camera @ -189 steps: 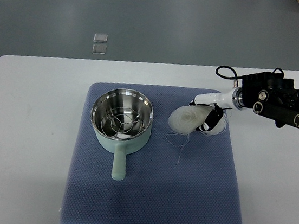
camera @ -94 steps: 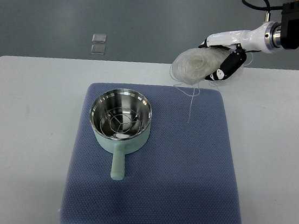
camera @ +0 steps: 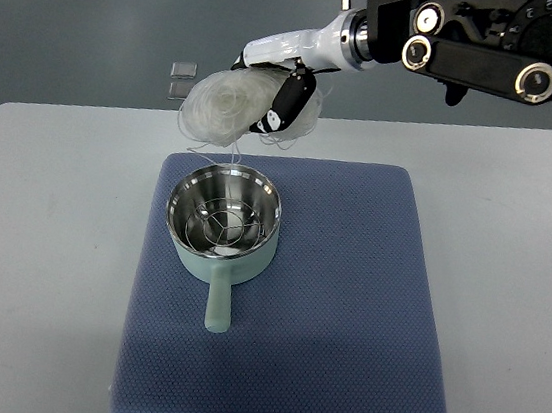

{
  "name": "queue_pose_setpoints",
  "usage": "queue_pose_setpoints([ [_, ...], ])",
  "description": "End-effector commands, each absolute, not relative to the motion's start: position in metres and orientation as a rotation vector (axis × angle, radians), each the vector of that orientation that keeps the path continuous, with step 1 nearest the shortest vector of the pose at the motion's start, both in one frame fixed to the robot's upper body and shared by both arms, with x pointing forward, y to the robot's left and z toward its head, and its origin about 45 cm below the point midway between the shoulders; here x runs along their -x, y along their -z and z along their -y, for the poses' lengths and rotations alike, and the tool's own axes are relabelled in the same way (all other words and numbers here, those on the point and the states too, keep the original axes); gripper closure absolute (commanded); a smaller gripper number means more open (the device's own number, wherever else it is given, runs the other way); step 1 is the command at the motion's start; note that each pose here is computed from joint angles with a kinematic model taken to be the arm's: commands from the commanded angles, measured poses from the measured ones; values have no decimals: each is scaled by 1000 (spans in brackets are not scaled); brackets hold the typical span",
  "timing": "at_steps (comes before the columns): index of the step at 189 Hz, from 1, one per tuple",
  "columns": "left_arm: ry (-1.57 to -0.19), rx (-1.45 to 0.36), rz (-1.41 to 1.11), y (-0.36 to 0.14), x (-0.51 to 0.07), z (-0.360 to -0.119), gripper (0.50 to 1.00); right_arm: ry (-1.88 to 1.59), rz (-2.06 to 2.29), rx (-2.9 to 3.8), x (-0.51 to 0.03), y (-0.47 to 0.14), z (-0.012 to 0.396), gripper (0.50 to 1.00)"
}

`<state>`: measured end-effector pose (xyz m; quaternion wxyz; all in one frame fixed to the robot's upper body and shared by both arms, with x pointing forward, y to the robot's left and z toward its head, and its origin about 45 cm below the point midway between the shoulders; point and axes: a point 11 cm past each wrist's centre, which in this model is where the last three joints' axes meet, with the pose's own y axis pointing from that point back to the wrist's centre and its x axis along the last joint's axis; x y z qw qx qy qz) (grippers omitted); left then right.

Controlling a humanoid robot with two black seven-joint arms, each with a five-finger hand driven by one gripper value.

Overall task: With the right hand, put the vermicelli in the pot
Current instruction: 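Lift the vermicelli with the right hand and carry it toward the saucepan, then lower the vermicelli into the green saucepan and open the right hand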

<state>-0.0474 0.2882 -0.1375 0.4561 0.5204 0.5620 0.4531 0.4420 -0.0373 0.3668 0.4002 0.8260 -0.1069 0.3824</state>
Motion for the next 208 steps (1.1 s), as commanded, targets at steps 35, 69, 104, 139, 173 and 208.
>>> queue_pose_setpoints([
  [35, -1117, -1283, -1386, 138, 47, -288, 500, -858, 281, -2105, -443, -290, 23, 1000],
  [69, -1117, -1283, -1386, 138, 47, -288, 500, -806, 325, -2103, -447, -268, 36, 955],
  [104, -1118, -1285, -1387, 138, 48, -289, 500, -775, 333, -2115, -445, -258, 39, 734],
  [139, -1118, -1285, -1387, 138, 48, -289, 500, -756, 332, -2137, -444, -260, 36, 603],
  [173, -1119, -1287, -1388, 137, 49, -289, 500, -761, 331, -2164, -443, -269, 29, 576],
  [208, -1118, -1288, -1389, 137, 50, -289, 500, -780, 347, -2215, -444, -291, 16, 574],
])
